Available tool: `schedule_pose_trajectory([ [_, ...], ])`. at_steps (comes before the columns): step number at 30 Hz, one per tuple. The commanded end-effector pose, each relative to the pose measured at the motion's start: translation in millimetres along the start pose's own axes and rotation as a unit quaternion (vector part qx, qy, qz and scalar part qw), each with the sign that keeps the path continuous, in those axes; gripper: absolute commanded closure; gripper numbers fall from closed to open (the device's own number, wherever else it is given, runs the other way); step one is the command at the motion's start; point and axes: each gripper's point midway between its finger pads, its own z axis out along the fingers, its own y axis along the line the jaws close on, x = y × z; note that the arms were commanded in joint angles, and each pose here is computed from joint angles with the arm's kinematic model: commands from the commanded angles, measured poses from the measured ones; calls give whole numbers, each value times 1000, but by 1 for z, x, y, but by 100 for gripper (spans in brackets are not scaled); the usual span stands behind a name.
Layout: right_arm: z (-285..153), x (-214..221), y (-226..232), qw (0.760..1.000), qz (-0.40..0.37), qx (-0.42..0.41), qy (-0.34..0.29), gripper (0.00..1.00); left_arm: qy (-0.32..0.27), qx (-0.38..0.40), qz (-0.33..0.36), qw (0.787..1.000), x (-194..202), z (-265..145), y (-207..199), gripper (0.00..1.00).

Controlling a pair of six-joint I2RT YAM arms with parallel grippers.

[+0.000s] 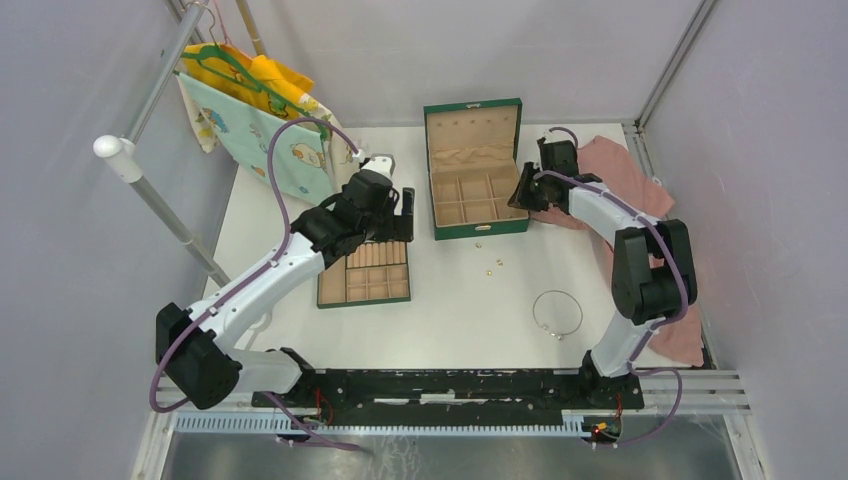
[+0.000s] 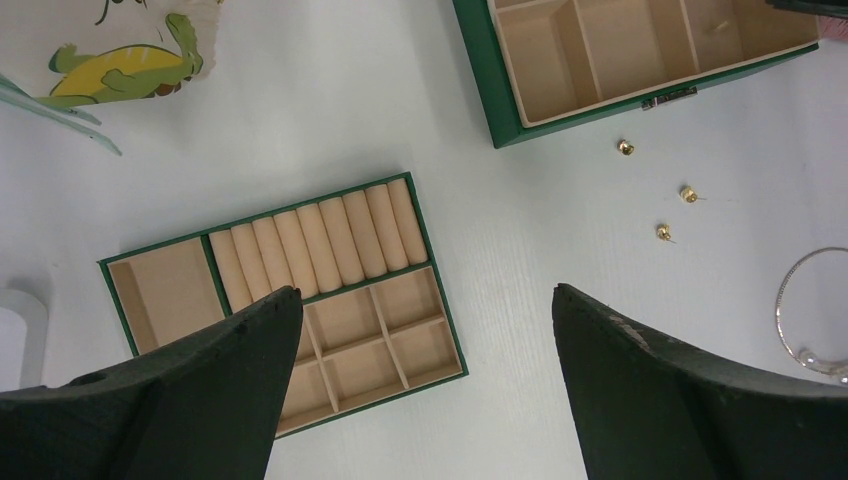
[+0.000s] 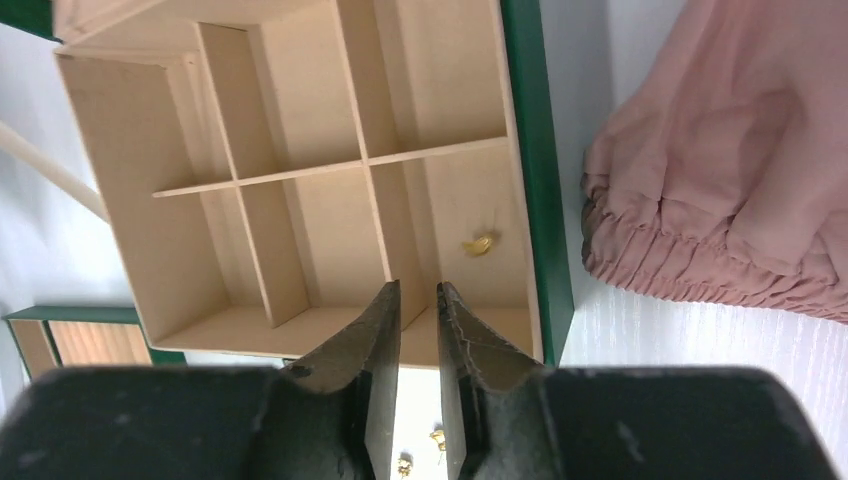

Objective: Organize the mixed jewelry

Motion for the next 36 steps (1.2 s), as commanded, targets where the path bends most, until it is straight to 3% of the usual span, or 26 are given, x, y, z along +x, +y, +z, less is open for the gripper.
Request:
schedule_pose_trajectory([
  [1, 2, -23, 0, 999, -18, 7, -33, 71, -25, 14, -31, 999, -13, -7, -7, 0],
  [5, 6, -25, 1, 999, -22, 6, -36, 56, -24, 14, -29, 999, -13, -6, -8, 0],
  [12, -33, -34, 12, 995, -69, -7, -71, 57, -23, 16, -20, 999, -17, -4, -10, 0],
  [19, -65, 52, -11, 986, -166, 25, -20, 56, -15, 23, -21, 999, -15, 3, -15, 0],
  [24, -62, 117, -7, 961, -274, 20, 37, 50, -9, 27, -21, 999, -15, 10, -20, 0],
  [36, -21, 132, 0, 945, -313, 19, 91, 51, -7, 40, -18, 999, -17, 11, -28, 0],
])
